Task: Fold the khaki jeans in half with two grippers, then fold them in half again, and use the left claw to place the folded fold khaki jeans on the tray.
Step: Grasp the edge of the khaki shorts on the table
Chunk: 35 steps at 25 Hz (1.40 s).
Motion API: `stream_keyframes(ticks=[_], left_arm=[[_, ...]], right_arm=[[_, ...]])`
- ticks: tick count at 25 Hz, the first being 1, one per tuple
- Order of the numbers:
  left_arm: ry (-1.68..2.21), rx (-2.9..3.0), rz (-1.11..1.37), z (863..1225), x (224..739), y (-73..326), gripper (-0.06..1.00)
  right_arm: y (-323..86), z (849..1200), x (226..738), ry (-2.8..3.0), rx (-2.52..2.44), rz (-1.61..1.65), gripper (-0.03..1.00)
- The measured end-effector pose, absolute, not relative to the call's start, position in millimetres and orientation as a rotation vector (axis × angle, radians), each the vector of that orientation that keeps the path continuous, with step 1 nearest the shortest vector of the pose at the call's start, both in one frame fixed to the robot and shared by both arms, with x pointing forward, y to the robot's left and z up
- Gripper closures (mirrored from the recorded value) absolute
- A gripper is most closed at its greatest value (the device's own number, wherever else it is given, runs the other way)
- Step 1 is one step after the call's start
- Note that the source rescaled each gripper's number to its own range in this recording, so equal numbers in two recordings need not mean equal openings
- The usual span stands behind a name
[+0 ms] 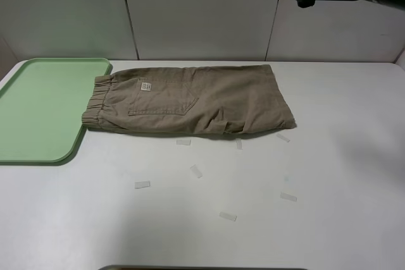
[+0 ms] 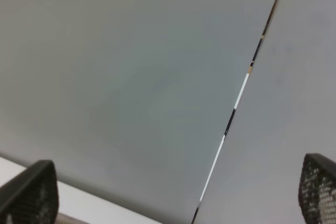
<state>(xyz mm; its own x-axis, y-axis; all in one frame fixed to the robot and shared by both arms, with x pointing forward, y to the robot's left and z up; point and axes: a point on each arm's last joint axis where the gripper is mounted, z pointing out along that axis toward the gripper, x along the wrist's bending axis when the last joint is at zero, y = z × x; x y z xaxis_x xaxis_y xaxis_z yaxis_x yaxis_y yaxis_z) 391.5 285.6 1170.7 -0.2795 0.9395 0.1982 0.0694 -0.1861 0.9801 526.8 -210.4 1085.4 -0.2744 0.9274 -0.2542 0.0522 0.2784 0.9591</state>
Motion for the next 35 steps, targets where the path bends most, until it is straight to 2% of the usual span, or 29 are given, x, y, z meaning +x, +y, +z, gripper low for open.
stream_keyframes(ticks=[7,17,26,35], left_arm=[[1.342,1.242,1.132,1171.5,325.4,305.5,-0.03],[1.274,1.773,0.577,1131.9,284.2,282.8,-0.05],[1.313,2.026,0.443,1112.4,270.7,283.9,-0.05],[1.372,2.24,0.36,1057.9,274.9,281.0,-0.05]], right_arm=[[-211.6,1090.2,520.2,1.611,0.935,1.143,-0.03],[-211.6,1088.9,517.7,1.647,0.947,1.131,-0.03],[-211.5,1088.5,517.6,1.652,0.949,1.129,-0.03],[-211.5,1088.5,517.6,1.652,0.949,1.129,-0.03]])
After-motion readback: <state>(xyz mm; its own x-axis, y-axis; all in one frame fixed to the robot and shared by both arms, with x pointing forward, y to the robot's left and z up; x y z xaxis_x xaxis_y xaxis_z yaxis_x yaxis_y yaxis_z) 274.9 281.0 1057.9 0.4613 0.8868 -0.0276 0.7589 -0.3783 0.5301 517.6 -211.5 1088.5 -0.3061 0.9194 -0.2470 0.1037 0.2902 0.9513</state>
